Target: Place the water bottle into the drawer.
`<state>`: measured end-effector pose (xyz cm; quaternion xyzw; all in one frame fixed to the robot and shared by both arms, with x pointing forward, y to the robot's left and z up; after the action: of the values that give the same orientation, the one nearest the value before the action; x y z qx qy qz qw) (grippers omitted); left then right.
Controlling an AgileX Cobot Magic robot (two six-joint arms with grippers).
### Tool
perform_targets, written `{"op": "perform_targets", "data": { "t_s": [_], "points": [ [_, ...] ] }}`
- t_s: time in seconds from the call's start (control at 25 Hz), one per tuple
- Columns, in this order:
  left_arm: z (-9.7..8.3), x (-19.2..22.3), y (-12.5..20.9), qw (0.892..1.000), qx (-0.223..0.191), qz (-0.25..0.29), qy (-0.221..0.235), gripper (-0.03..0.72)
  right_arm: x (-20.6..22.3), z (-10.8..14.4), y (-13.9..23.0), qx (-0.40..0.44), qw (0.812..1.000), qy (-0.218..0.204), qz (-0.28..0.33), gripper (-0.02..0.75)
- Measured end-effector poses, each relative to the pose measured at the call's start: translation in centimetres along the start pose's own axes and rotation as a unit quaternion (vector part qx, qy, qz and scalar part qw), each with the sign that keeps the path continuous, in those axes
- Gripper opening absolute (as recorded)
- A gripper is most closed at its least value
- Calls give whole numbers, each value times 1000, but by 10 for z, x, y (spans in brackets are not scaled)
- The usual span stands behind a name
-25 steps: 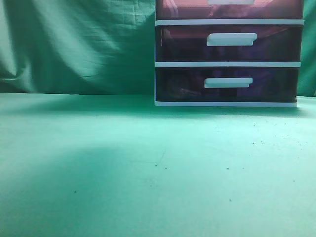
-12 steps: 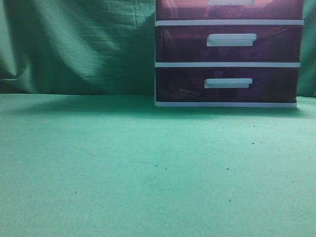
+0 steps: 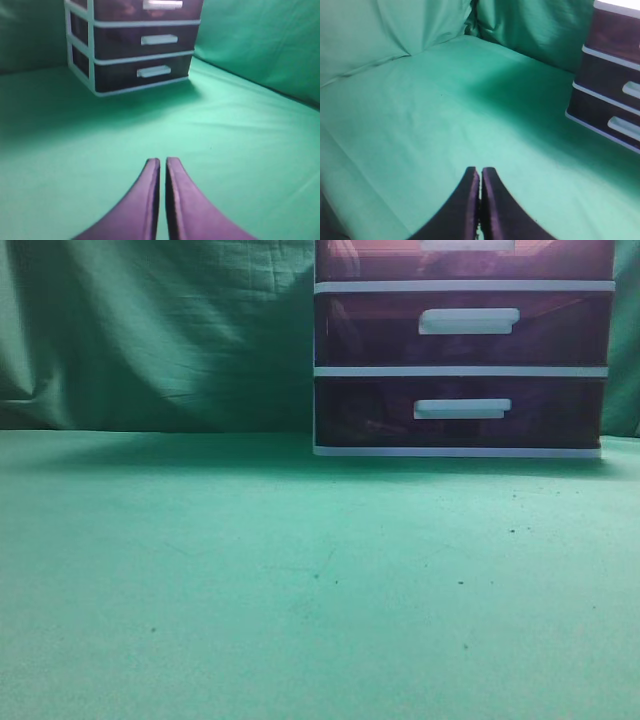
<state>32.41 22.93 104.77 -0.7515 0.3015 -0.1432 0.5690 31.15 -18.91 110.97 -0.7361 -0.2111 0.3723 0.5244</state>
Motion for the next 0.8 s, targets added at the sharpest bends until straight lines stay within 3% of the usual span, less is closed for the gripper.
{"op": "perform_targets", "data": {
  "t_s": [0.36, 0.56, 0.8],
  "points": [
    [25, 30, 65, 998, -22, 55, -24, 0, 42, -2, 87, 61, 998, 31, 11, 0],
    [28, 35, 73, 998, -24, 49, -25, 0, 64, -8, 132, 96, 993, 56, 31, 0],
    [28, 35, 72, 998, -24, 48, -24, 0, 72, -15, 152, 78, 993, 81, 31, 0]
  ]
}}
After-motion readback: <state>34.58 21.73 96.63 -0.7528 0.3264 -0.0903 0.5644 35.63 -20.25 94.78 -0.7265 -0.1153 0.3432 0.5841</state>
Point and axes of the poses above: a point on each arm's last joint axis where the gripper is mounted, x pointing out along that axis toward the gripper, z along the wrist's bending axis when the last joint is at zero, y = z × x, the point moved 9 cm from there along x, pointing out along that axis toward the gripper, and after that the axes turned 11 degrees about -x, right-handed, at the moved point
